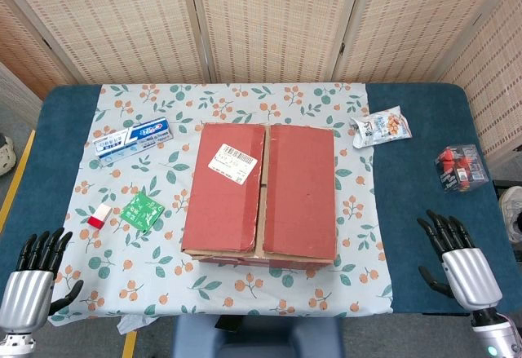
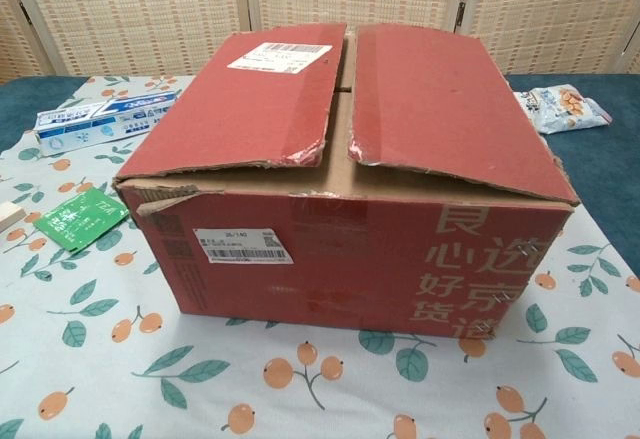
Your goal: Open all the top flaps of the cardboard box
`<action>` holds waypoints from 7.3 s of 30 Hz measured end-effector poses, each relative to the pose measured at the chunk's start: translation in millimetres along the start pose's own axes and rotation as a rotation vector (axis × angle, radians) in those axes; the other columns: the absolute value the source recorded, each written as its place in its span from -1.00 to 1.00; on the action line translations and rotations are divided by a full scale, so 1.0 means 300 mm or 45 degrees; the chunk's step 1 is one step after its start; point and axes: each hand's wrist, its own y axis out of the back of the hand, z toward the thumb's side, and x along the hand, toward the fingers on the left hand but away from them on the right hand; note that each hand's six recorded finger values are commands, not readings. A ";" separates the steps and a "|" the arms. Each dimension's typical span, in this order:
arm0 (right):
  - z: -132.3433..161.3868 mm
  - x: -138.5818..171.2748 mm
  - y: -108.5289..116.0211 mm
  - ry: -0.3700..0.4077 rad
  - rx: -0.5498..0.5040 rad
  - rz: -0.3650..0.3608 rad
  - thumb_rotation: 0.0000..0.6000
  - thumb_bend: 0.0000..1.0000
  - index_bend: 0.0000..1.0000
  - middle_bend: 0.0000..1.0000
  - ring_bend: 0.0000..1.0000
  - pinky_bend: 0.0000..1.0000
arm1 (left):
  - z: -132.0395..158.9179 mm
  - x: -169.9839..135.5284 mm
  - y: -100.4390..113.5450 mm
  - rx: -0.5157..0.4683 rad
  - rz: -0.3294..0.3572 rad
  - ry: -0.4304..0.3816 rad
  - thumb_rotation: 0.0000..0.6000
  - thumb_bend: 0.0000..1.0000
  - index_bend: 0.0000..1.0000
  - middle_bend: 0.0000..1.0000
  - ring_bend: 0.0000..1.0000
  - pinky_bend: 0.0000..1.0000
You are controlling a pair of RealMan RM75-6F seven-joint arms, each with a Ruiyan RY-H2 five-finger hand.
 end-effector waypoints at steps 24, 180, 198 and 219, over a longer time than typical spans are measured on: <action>0.486 -0.150 0.025 0.501 -0.105 0.053 1.00 -0.23 -1.00 -1.00 -1.00 -1.00 | -0.066 0.009 0.027 0.001 0.067 0.176 1.00 -0.13 -0.98 -0.88 -1.00 -1.00; -0.159 0.008 0.363 0.138 -0.462 -0.492 1.00 -0.23 -1.00 -1.00 -1.00 -1.00 | 0.980 0.267 0.055 -0.122 -0.039 -0.454 1.00 -0.25 -1.00 -1.00 -1.00 -1.00; -0.154 0.005 0.355 0.143 -0.455 -0.471 1.00 -0.23 -1.00 -1.00 -1.00 -1.00 | 1.002 0.318 0.049 -0.023 0.054 -0.435 1.00 -0.24 -1.00 -1.00 -1.00 -1.00; -0.145 0.010 0.337 0.124 -0.419 -0.462 1.00 -0.23 -1.00 -1.00 -1.00 -1.00 | 0.734 0.273 0.179 0.046 0.457 -0.181 1.00 -0.13 -1.00 -1.00 -1.00 -1.00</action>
